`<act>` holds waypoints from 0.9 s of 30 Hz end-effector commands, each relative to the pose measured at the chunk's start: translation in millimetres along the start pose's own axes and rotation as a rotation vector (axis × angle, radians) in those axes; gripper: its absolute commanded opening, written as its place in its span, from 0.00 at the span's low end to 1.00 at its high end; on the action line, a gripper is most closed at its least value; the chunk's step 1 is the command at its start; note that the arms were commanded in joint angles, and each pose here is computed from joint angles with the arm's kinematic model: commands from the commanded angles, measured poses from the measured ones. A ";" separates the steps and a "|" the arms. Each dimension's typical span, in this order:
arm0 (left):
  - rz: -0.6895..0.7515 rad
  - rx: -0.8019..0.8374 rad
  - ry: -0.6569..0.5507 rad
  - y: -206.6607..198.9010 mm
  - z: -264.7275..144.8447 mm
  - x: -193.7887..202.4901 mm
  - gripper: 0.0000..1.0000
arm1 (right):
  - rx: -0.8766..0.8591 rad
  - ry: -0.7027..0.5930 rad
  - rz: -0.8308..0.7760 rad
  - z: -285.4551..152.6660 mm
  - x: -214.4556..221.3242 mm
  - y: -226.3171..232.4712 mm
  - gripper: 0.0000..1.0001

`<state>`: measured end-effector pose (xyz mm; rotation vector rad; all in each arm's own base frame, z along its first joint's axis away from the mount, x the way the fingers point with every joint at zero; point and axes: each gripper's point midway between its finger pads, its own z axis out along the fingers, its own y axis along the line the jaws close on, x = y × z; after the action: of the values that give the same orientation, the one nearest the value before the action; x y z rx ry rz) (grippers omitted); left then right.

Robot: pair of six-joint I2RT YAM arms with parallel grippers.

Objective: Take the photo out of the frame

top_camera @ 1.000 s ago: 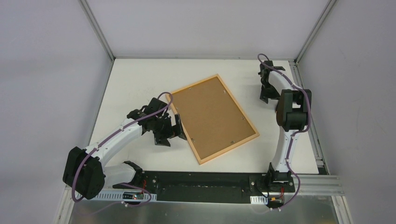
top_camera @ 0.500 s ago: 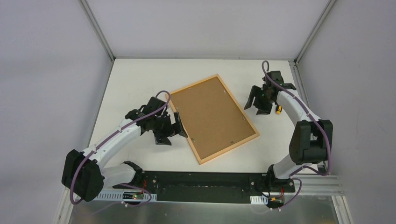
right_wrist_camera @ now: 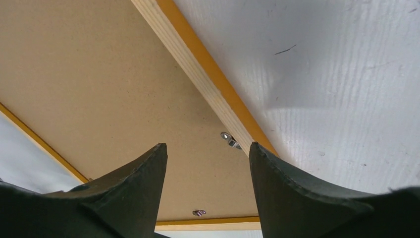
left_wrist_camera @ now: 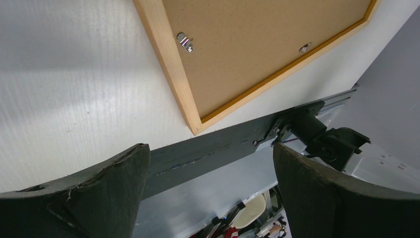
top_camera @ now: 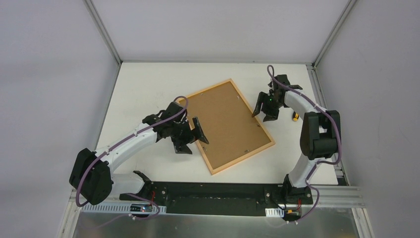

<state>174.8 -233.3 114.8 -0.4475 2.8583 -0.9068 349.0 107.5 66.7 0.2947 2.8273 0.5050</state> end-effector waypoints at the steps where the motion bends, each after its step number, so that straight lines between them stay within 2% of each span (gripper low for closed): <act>1: -0.058 0.070 0.019 -29.8 -2.9 -4.2 0.96 | 0.058 -0.014 0.000 -6.4 1.3 1.1 0.65; 6: -0.083 0.092 0.060 -53.9 5.8 -13.5 0.95 | 0.048 -0.025 -0.027 -13.0 12.0 -1.9 0.65; 12: -0.085 0.114 0.057 -80.1 13.9 -29.0 0.94 | 0.065 -0.068 -0.100 -2.7 -6.8 -5.9 0.65; 16: -0.075 0.126 0.069 -87.8 13.8 -27.6 0.94 | 0.029 0.001 -0.114 14.4 -8.5 -1.6 0.51; 21: -0.085 0.125 0.060 -78.3 7.7 -20.9 0.94 | -0.021 0.042 -0.133 27.5 -0.3 1.5 0.34; 23: -0.087 0.123 0.059 -73.3 6.0 -17.3 0.94 | -0.017 0.045 -0.132 31.2 0.8 -0.6 0.34; 25: -0.089 0.123 0.060 -69.5 4.0 -14.1 0.94 | 0.009 0.054 -0.129 35.4 2.1 -6.1 0.41; 27: -0.088 0.124 0.059 -67.1 2.7 -12.1 0.93 | 0.044 0.049 -0.126 35.7 2.1 -12.4 0.44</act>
<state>213.5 -286.4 140.7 -0.5533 2.8535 -1.0814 358.6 109.6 41.6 0.1406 2.8523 0.4689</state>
